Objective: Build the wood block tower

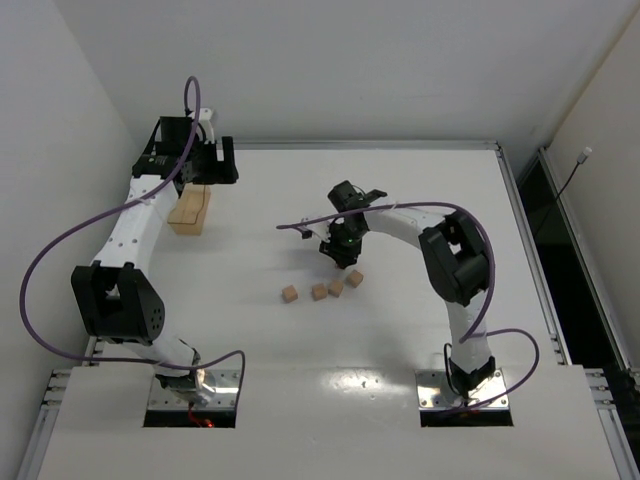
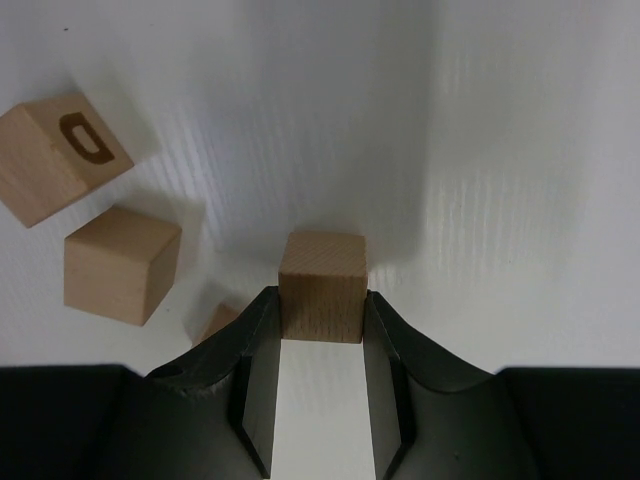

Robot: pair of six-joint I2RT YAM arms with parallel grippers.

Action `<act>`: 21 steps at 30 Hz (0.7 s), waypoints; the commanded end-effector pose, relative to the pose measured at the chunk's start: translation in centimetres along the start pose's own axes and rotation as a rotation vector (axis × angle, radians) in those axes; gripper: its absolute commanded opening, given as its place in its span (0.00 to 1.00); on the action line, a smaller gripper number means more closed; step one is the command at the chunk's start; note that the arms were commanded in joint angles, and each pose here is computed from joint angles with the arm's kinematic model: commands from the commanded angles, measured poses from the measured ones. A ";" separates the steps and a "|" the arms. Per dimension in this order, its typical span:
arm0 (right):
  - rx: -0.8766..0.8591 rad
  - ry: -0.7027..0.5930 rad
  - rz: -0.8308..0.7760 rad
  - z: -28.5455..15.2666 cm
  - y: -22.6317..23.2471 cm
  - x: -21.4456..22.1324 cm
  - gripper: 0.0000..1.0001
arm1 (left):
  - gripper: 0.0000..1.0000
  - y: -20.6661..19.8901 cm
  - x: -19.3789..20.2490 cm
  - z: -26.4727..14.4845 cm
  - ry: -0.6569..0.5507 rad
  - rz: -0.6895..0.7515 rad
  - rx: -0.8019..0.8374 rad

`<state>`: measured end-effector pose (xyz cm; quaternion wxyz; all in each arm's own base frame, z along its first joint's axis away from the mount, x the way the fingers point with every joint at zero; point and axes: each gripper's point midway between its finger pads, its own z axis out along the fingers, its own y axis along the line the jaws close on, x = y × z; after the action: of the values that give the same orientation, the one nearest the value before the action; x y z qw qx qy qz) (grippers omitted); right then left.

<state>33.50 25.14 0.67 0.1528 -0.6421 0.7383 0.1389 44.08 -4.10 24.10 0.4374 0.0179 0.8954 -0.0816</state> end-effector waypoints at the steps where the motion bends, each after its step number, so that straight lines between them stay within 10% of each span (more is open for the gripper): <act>1: 0.047 -0.057 -0.007 -0.1 -1.9 -2.4 0.00 | 0.78 -0.3 -1.4 -0.5 -0.041 0.004 0.016; 10: 0.069 -0.040 -0.016 0.3 -2.4 -2.5 0.21 | 0.78 -0.3 -1.2 -0.2 -0.032 0.003 0.016; 21: 0.047 -0.004 -0.037 0.7 -1.9 -1.4 0.20 | 0.78 -0.4 -1.2 -0.2 -0.031 0.003 0.025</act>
<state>35.13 25.73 0.40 0.1649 -0.6401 0.7407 0.1203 44.13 -4.23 23.87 0.4346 0.0193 0.8964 -0.0848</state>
